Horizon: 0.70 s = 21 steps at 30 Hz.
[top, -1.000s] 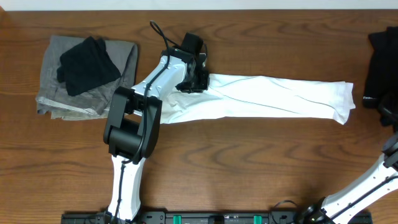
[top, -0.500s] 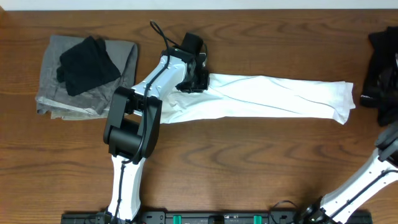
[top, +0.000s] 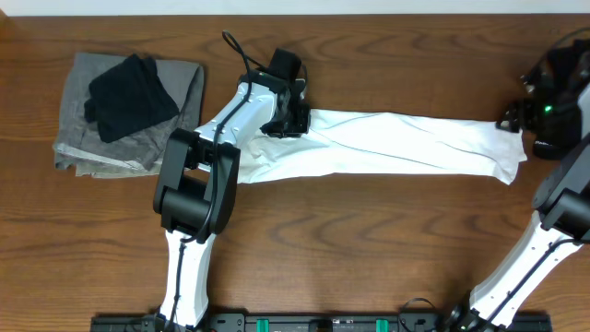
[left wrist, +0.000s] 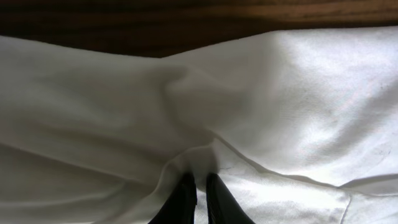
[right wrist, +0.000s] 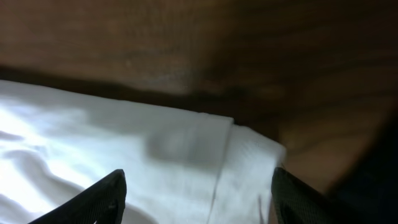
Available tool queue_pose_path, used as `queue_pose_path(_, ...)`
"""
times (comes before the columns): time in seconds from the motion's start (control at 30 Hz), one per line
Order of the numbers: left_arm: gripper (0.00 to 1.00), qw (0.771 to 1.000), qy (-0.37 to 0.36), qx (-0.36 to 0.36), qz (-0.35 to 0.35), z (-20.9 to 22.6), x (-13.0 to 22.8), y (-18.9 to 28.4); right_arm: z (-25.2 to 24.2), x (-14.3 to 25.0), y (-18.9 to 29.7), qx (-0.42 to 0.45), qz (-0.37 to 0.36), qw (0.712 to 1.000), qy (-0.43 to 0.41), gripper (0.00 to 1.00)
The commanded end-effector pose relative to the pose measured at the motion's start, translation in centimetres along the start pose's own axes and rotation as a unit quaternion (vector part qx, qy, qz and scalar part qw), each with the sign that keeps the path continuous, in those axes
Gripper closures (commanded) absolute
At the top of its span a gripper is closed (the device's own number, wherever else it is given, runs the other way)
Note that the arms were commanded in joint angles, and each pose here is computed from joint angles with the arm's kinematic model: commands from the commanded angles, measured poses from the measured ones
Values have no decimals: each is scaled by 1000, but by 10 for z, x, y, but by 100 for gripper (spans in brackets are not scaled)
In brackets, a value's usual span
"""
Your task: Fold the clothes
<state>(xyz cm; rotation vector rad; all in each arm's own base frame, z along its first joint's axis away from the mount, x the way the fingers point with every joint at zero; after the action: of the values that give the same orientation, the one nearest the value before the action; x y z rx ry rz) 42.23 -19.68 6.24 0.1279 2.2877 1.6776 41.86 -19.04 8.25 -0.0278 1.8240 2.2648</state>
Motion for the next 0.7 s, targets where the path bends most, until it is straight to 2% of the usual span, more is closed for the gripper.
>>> queue_pose_path(0.0,89,999,13,-26,29,12,10,-14,0,12,-20,19,26,999,29,27)
queue_pose_path(0.23,89,999,12,-45,27,16,10,-14,0,21,-45,20,21,999,33,23)
queue_pose_path(0.27,89,999,12,-45,27,16,10,-14,-1,23,-49,20,22,999,32,28)
queue_pose_path(0.4,89,999,12,-44,25,16,9,-14,-3,25,-57,23,12,1000,1,90)
queue_pose_path(0.43,89,999,12,-44,25,16,9,-14,-3,23,-57,24,7,1000,-11,98)
queue_pose_path(0.67,90,999,6,-34,-1,9,-3,2,-5,10,-46,31,-14,999,-33,99)
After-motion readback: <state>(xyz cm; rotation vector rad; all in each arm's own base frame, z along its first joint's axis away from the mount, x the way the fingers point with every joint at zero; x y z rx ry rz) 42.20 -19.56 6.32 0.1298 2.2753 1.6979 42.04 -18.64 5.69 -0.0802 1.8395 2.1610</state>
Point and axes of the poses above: each gripper's point midway between its finger pads, its own y axis back along the fingers, its own z axis along the line the jaws close on, x = y × z, the point moved 6 cm from there along y, back along the fingers, and after that the axes turned 9 degrees about -y, right-handed, at the moved point
